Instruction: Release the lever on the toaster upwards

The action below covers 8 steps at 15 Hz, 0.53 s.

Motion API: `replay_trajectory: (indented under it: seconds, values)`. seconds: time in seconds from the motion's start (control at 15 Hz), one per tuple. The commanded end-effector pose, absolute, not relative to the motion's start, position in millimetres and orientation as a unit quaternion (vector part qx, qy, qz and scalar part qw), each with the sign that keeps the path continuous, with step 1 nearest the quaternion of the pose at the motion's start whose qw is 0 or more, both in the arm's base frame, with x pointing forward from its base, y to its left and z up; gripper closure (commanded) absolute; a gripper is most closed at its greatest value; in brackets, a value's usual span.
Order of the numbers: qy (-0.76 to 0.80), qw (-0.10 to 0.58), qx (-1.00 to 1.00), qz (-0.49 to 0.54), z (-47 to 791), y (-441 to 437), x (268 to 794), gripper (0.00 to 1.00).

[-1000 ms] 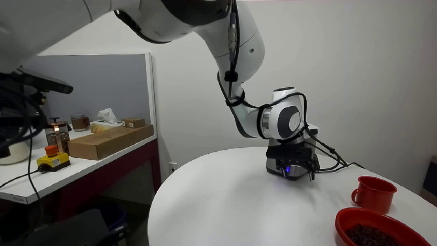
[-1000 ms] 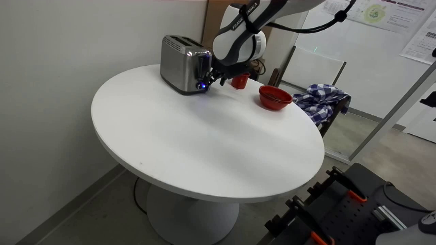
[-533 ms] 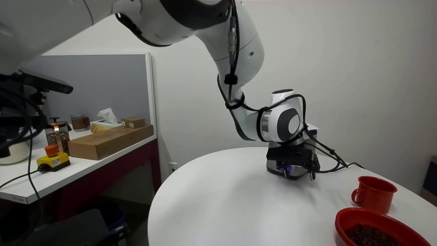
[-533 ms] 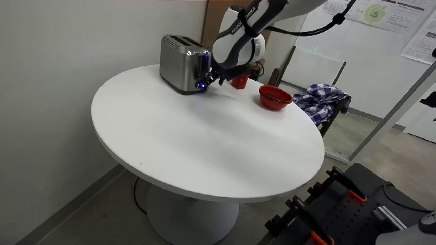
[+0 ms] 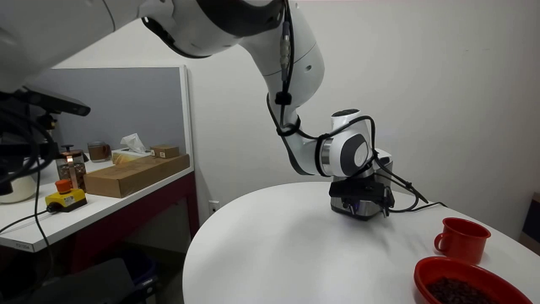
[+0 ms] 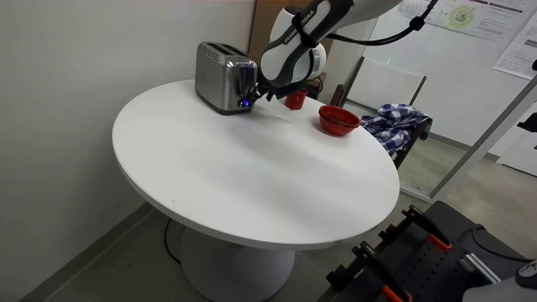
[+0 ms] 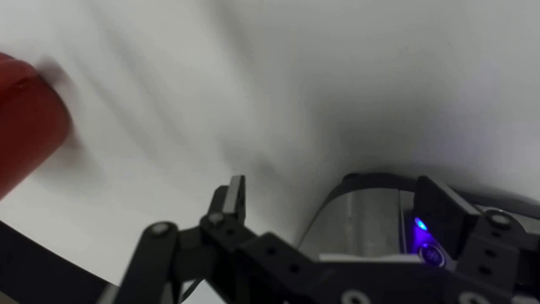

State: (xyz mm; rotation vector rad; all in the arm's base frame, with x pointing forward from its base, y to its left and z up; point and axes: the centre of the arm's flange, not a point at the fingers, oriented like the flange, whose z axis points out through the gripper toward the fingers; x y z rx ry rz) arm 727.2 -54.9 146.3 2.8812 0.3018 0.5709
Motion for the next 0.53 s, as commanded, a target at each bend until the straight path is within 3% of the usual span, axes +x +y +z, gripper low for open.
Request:
replay_trajectory:
  seconds: [0.0,0.47]
  values:
    - [0.107,0.097,0.964,0.221,157.8,-53.1,722.6,0.00]
    - [0.098,0.075,0.978,0.166,169.9,-56.3,720.0,0.00]
